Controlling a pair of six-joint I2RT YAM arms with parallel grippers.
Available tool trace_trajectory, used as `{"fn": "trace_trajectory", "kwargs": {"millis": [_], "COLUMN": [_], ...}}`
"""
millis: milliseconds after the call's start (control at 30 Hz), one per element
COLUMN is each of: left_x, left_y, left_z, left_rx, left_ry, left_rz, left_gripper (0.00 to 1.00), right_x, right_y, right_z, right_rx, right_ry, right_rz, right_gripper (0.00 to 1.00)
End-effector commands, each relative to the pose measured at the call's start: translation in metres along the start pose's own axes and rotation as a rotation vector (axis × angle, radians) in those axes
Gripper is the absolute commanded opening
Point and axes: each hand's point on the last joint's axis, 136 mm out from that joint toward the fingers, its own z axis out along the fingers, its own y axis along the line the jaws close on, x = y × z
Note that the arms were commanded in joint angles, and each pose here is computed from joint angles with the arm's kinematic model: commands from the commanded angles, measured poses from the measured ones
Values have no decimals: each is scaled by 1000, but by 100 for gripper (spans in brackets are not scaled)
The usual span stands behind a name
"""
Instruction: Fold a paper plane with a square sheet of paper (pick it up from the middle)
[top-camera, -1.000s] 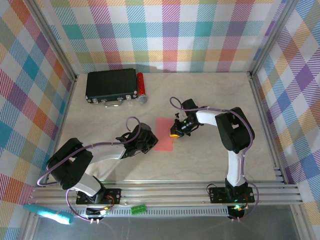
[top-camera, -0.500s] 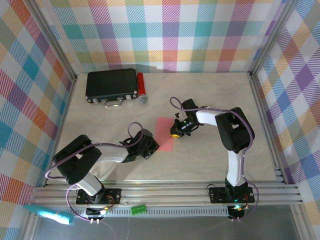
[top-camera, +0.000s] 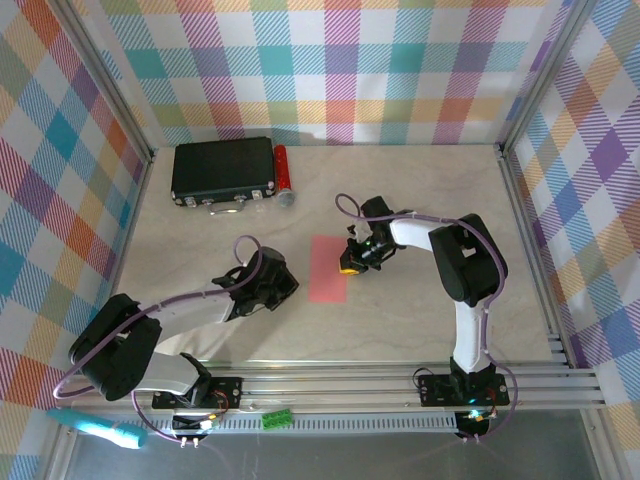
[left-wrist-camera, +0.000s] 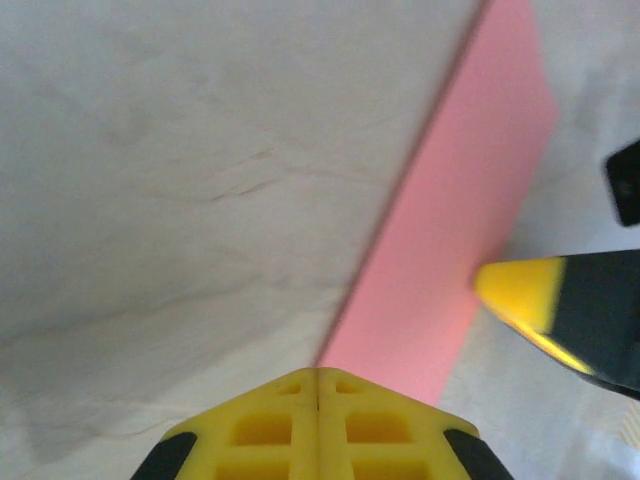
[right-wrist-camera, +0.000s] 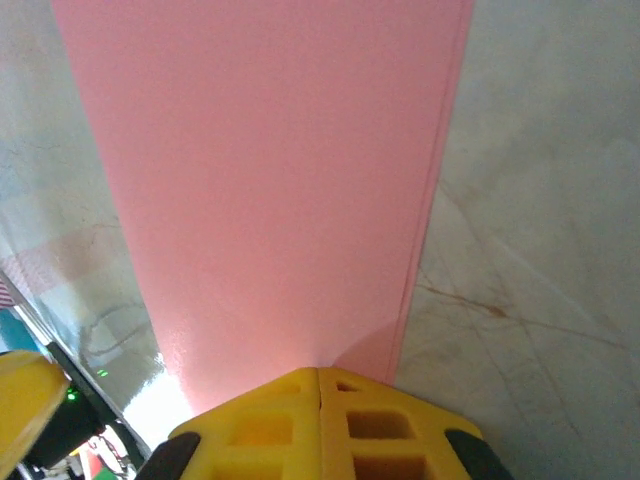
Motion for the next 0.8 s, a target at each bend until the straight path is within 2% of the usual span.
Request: {"fn": "trace_trajectory", "kwargs": {"millis": [0,133,267,533,767], "left_x": [2,5,-1,-32,-42], "left_y": [-23,-43,-52,-59,-50], "left_z": [4,23,41,68,91], "left_rx": [55,103,112,106,45], "left_ry": [75,159,177,197,218], "left_rz": [92,112,127,151,151], "left_gripper": [10,14,15,16,15], "right_x": [10,-11,-14,30,59], "right_y": [-18,22,33,-1,5], "right_z": [8,-20,-47,-64,-62], "right_rx": [105,32,42,117,-13], "right_ry": [41,-56,-159,-204,-203], "right_rz": [-35,-83,-49,134,252], "right_gripper": [8,15,26,32,34]}}
